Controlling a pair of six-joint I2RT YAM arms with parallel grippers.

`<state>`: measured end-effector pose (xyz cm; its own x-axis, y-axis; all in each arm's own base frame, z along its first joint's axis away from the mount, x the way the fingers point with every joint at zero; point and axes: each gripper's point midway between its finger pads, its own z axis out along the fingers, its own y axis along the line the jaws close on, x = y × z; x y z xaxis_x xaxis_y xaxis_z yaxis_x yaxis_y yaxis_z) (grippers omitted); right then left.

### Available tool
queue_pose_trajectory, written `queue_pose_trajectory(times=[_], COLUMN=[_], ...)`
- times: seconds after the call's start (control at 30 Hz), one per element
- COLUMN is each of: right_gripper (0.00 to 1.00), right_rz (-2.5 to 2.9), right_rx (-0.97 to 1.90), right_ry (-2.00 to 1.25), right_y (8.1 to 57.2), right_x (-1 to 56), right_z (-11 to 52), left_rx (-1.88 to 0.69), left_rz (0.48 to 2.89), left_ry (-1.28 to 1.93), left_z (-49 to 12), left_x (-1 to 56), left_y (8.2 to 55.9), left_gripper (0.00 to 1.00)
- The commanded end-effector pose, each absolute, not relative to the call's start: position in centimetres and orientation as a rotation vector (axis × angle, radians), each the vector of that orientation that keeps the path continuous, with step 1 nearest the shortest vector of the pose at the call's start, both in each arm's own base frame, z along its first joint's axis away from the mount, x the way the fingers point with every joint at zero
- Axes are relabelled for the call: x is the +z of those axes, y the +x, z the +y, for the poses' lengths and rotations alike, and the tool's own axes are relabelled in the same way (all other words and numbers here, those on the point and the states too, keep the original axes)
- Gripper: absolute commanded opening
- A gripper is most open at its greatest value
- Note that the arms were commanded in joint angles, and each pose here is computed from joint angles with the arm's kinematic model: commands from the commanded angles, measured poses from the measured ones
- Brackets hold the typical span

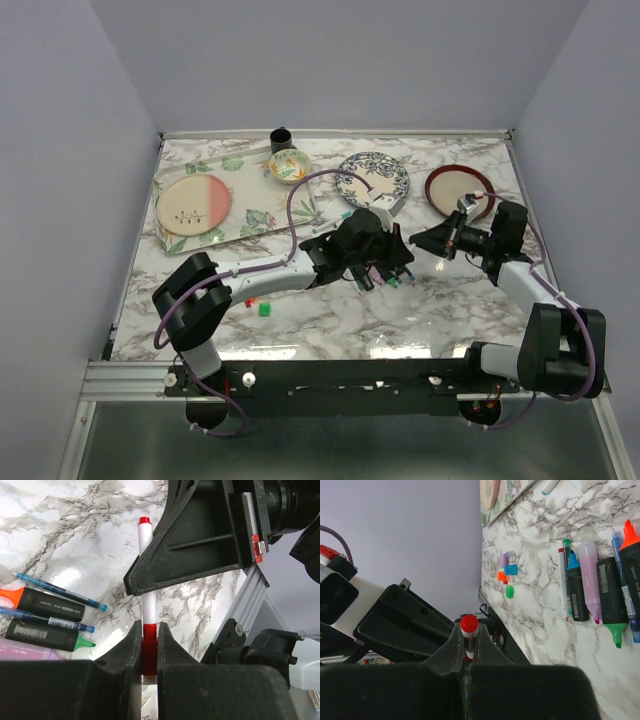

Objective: Open the pen caps

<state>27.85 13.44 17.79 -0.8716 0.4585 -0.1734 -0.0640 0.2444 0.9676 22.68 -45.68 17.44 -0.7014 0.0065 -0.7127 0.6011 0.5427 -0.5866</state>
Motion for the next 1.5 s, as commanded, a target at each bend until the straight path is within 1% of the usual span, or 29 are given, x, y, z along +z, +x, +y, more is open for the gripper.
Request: queue_pose_trajectory(times=[0.0, 0.23, 0.53, 0.63, 0.77, 0.83, 0.97, 1.1, 1.2, 1.23, 1.27, 1.33, 1.4, 1.43, 1.47], right_gripper=[0.00, 0.00, 0.00, 0.00, 0.01, 0.01, 0.01, 0.01, 0.01, 0.01, 0.01, 0.01, 0.01, 0.00, 0.01], right_rz=[1.873, 1.856, 1.843, 1.844, 1.862, 1.898, 1.985, 2.078, 2.156, 2.213, 2.201, 2.265, 2.289, 2.346, 2.360], right_rx=[1.185, 1.141, 1.117, 1.114, 1.101, 1.110, 1.034, 1.021, 0.990, 0.972, 0.941, 0.961, 0.940, 0.961, 0.937], right_ry=[0.597, 0.640, 0.686, 0.689, 0.661, 0.641, 0.514, 0.348, 0.178, 0.158, 0.055, -0.050, -0.188, -0.213, -0.316], right_y=[35.1, 35.2, 35.3, 35.3, 35.4, 35.2, 35.4, 35.8, 35.9, 35.7, 36.4, 35.8, 36.5, 35.6, 35.6], right_x=[18.3, 18.2, 18.0, 17.9, 17.8, 17.4, 16.4, 15.9, 15.4, 14.3, 15.0, 14.5, 14.3, 13.6, 12.5], right_z=[5.2, 4.2, 3.2, 3.1, 3.1, 3.4, 3.5, 5.9, 8.2, 8.6, 8.9, 10.3, 11.0, 11.3, 11.4], left_rx=[-1.089, -1.091, -1.103, -1.084, -1.029, -0.941, -0.765, -0.488, -0.306, -0.258, -0.221, -0.155, -0.092, -0.064, -0.033], left_rz=[2.540, 2.576, 2.619, 2.631, 2.617, 2.606, 2.557, 2.541, 2.566, 2.578, 2.581, 2.574, 2.562, 2.564, 2.566], left_ry=[0.771, 0.808, 0.924, 0.955, 0.927, 0.861, 0.615, 0.379, 0.316, 0.294, 0.284, 0.265, 0.253, 0.251, 0.249], left_z=[-39.7, -38.7, -38.1, -37.7, -36.9, -36.2, -33.0, -26.9, -23.0, -21.9, -21.3, -20.1, -19.4, -19.1, -18.7], left_x=[10.0, 9.4, 8.5, 8.3, 8.7, 8.6, 9.1, 7.7, 6.0, 5.6, 5.2, 4.6, 4.4, 4.3, 4.1], left_y=[12.7, 11.1, 7.8, 7.2, 7.7, 9.1, 13.2, 16.9, 17.7, 18.0, 18.2, 18.7, 19.2, 19.3, 19.5], left_gripper=[0.00, 0.00, 0.00, 0.00, 0.00, 0.00, 0.00, 0.00, 0.03, 0.04, 0.04, 0.05, 0.05, 0.07, 0.08])
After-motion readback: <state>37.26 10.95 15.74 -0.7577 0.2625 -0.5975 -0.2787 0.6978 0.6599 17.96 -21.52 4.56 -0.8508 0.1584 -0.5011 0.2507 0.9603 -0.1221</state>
